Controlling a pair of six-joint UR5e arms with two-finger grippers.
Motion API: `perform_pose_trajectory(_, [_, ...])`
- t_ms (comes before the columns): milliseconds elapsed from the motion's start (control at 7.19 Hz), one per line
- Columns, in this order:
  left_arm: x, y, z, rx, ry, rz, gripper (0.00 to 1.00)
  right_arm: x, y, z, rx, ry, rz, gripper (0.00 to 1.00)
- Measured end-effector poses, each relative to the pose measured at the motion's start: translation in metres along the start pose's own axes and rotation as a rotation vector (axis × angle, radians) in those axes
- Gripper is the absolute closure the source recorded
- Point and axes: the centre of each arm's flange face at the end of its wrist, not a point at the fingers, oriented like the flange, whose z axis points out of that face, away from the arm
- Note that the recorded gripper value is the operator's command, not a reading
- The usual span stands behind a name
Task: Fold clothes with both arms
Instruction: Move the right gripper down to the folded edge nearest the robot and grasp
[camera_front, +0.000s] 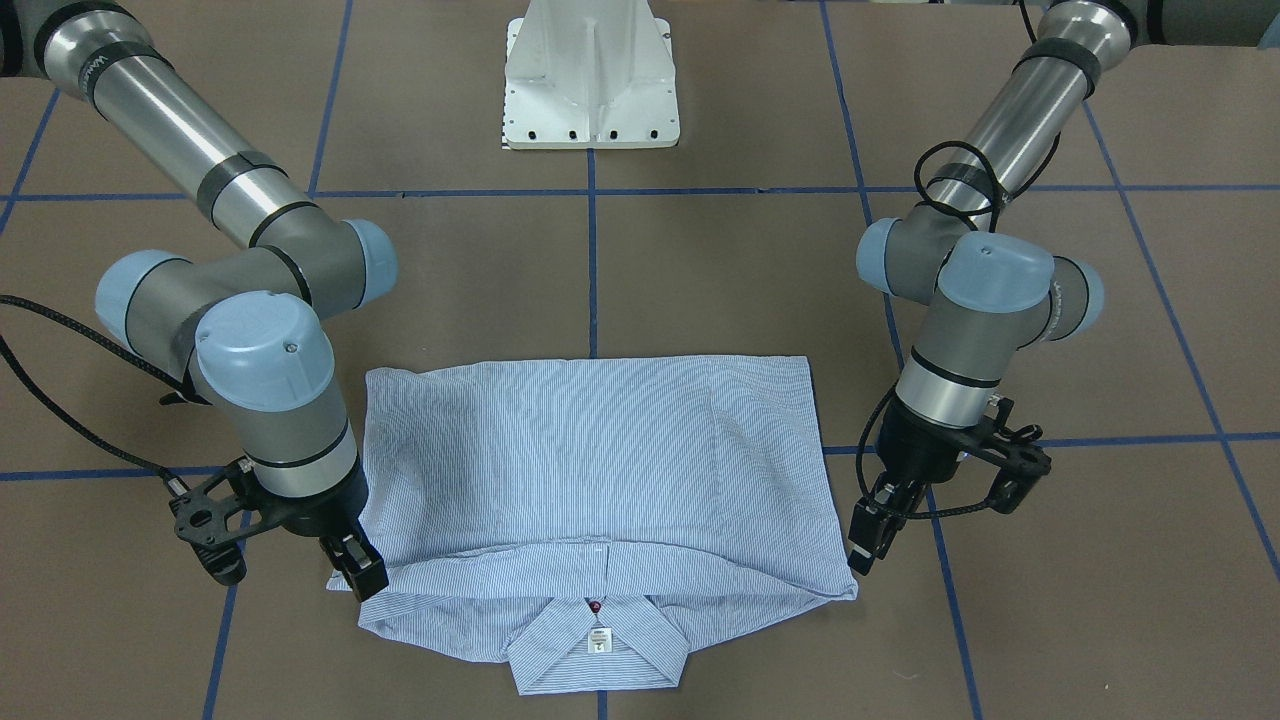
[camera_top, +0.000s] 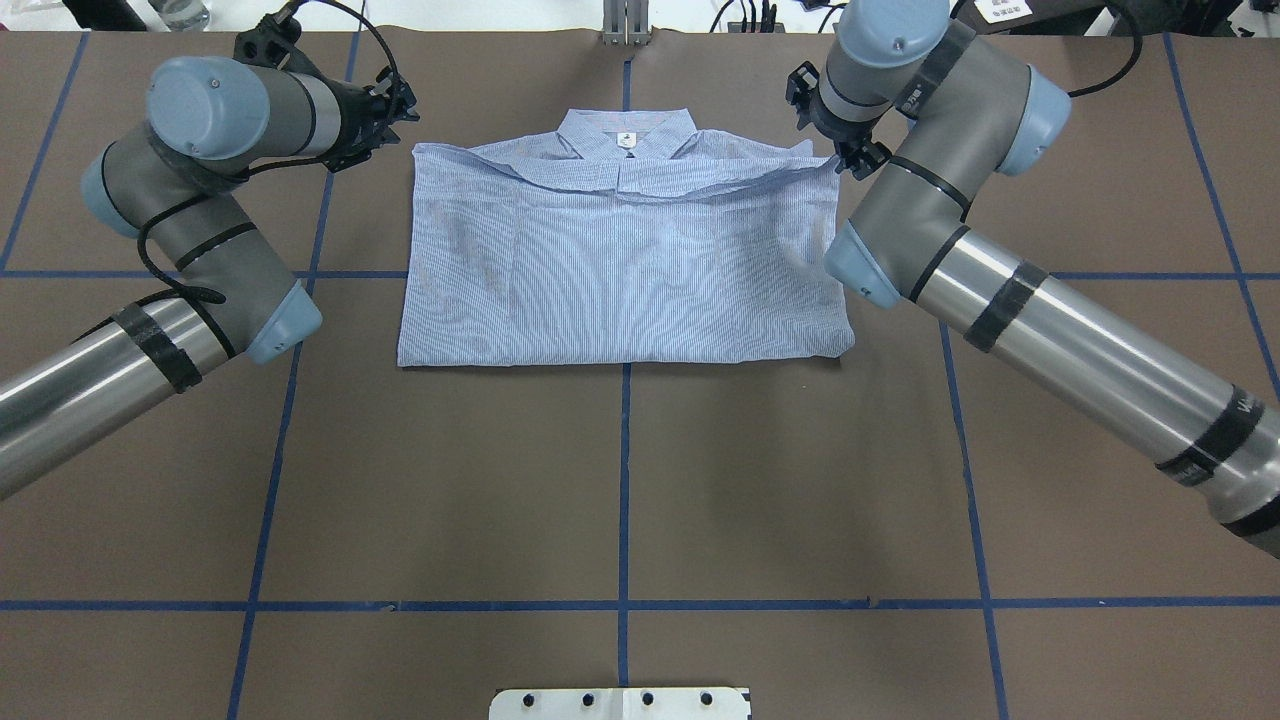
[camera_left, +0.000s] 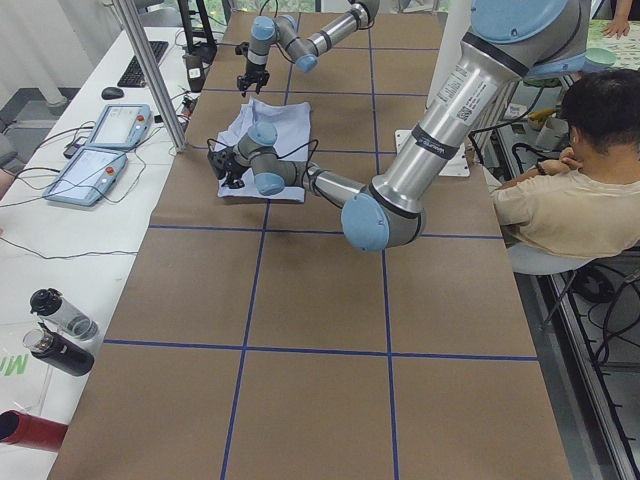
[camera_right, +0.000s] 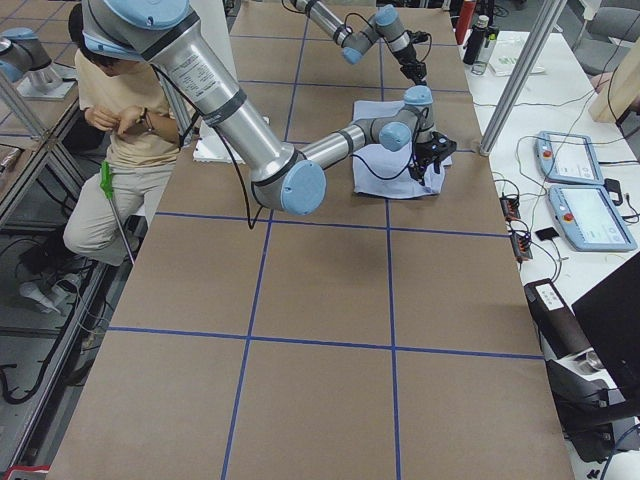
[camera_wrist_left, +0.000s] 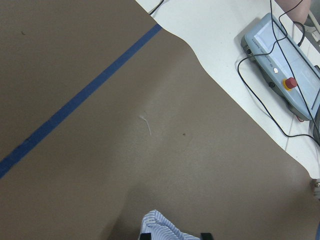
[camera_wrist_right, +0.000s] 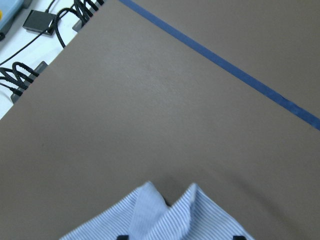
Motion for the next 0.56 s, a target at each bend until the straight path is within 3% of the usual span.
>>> perform_pose_trajectory(278, [-0.005, -0.002, -0.009, 0.000, 0.007, -0.001, 0.56, 0.082, 0.042, -0.023, -0.064, -0.035, 0.005, 0.17])
perform_pose_trajectory(556, [-0.010, -0.003, -0.014, 0.001, 0.009, -0.002, 0.56, 0.147, 0.075, -0.016, -0.103, -0.001, -0.016, 0.12])
